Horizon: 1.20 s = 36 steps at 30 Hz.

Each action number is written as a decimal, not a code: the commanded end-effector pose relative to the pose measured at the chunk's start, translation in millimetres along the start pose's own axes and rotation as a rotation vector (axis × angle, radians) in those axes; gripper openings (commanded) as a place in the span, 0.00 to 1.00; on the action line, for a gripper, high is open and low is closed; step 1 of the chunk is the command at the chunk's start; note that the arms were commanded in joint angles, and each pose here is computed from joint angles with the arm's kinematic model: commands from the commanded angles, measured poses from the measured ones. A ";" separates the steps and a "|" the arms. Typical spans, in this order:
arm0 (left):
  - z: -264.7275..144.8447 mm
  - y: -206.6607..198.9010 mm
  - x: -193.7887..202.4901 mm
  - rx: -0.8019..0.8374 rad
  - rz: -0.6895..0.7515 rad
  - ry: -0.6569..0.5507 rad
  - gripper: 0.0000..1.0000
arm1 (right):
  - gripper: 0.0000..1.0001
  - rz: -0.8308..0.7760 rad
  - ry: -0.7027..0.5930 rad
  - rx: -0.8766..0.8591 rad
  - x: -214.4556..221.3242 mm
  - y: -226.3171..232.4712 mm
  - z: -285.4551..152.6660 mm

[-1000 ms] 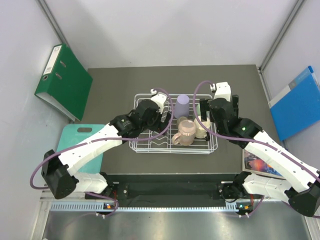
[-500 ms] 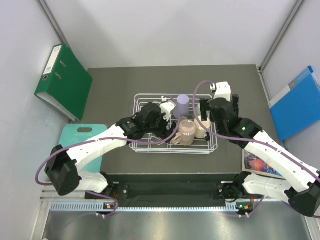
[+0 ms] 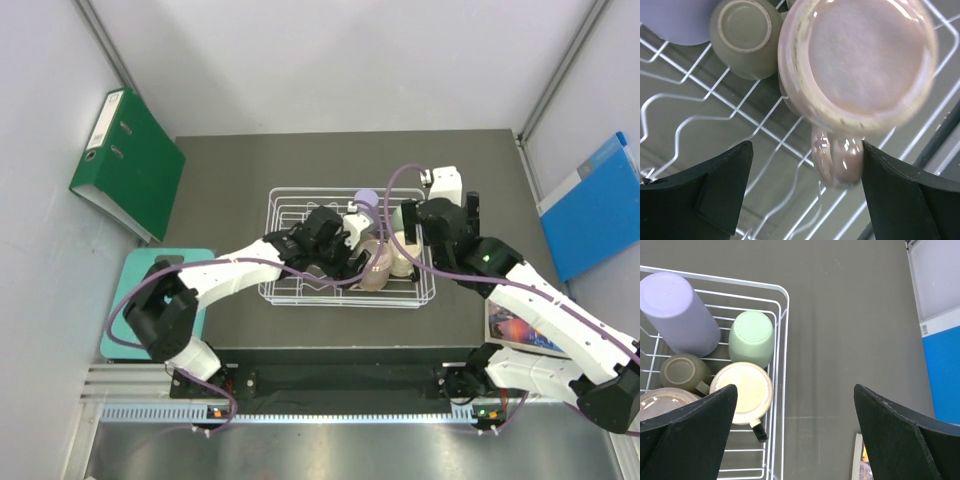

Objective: Unload the cups from the dish rack

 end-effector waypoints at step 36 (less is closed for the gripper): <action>32.0 -2.2 -11.7 -0.020 0.049 0.090 0.00 | 1.00 0.003 0.001 0.010 6.3 4.9 3.6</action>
Point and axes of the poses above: each gripper's point midway between its finger pads, its own z axis out along the fingers, its own y axis along the line the jaws close on, x = y × z, the point moved 8 cm from there along -z, back along the fingers, and after that the axes turned 2 degrees about z, right-handed, at the moved point
